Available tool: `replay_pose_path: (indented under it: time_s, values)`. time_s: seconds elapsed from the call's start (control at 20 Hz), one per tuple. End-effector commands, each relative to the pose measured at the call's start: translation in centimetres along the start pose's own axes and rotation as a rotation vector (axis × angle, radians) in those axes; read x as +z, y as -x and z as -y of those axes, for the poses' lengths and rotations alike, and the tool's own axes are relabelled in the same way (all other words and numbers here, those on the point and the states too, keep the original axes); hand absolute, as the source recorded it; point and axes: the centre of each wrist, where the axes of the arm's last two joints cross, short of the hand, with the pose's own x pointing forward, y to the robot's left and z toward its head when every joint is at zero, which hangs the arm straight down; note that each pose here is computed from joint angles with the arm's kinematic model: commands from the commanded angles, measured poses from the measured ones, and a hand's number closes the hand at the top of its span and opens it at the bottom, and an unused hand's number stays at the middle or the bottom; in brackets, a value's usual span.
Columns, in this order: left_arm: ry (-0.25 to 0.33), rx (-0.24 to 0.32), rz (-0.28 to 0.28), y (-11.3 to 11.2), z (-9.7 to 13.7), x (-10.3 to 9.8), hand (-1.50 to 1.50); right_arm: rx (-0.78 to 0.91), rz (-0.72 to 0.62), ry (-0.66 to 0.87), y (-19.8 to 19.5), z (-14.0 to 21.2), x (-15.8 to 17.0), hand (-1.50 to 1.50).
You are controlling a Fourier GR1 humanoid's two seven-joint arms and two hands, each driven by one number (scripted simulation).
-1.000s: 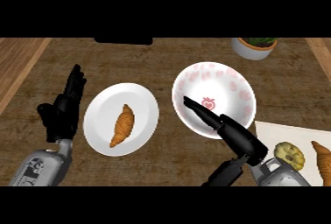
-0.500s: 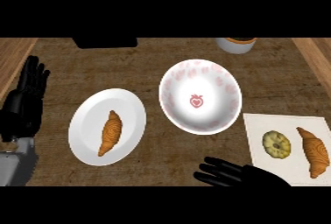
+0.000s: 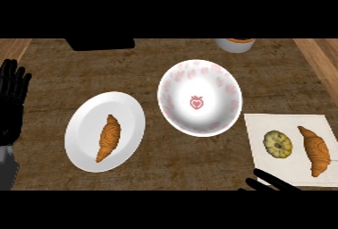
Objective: Pick the squash from the placemat and place it in the bowl
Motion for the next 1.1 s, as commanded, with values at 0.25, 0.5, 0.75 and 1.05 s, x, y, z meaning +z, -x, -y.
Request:
replay_pose_path:
  time_s: [0.25,0.5,0.75,1.05]
  values:
    - [0.013,0.004,0.020,-0.1,-0.4,-0.3,0.00,0.283,-0.208,-0.377,-1.6,3.9,2.0,-1.50]
    - [0.047,0.024,0.011,-0.5,-1.1,-1.3,0.00,0.305,-0.289,-0.476,-3.6,3.3,2.0,-1.50]
    - [0.040,0.018,0.031,-0.2,-0.7,-1.5,0.00,0.318,-0.330,-0.470,-1.7,3.0,2.5,-1.50]
    - [0.038,0.031,0.033,-0.1,0.2,-1.1,0.00,0.311,-0.364,-0.503,-0.5,1.4,2.6,-1.50]
